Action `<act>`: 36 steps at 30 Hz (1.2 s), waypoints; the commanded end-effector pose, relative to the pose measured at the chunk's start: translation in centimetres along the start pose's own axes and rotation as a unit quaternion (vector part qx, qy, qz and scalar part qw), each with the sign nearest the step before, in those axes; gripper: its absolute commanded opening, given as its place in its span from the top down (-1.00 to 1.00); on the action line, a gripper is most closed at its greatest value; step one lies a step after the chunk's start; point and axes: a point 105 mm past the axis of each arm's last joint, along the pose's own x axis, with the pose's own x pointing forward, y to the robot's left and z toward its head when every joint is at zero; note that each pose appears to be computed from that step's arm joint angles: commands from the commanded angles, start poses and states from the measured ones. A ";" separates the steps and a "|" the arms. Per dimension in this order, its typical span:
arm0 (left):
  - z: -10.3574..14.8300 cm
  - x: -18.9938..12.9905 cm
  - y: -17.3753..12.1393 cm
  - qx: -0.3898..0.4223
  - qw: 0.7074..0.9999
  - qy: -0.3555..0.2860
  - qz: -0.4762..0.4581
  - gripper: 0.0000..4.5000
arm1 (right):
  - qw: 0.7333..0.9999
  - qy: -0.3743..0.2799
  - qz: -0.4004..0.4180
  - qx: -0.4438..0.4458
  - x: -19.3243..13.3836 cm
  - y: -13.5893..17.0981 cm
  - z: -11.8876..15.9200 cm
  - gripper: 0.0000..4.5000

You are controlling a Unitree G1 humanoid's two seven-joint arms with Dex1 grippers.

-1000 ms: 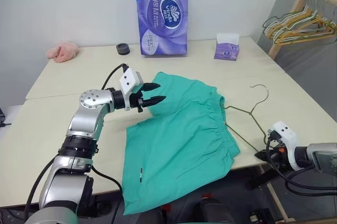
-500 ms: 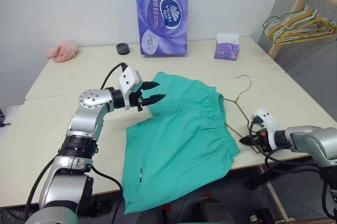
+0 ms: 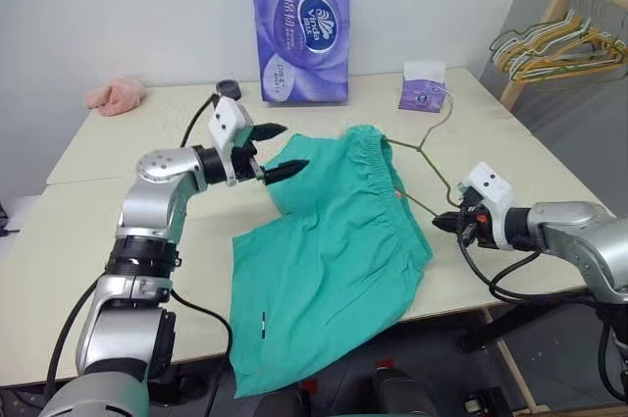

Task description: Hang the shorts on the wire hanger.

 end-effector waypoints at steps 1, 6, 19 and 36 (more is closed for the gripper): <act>1.3 -0.7 -0.9 0.055 0.995 0.027 -0.074 -0.99 | 0.996 -0.003 0.011 -0.088 0.0 1.1 1.0 1.00; 1.3 -0.7 -2.4 0.131 0.974 0.080 -0.166 -0.99 | 0.987 -0.003 0.040 -0.154 0.5 2.8 1.6 1.00; -1.8 0.2 -5.4 0.164 0.934 0.132 -0.289 -0.99 | 0.966 -0.010 0.061 -0.250 0.4 4.4 3.4 1.00; -4.0 0.2 -6.6 0.111 0.928 0.153 -0.321 0.38 | 0.961 -0.043 0.065 -0.267 0.2 5.0 4.8 1.00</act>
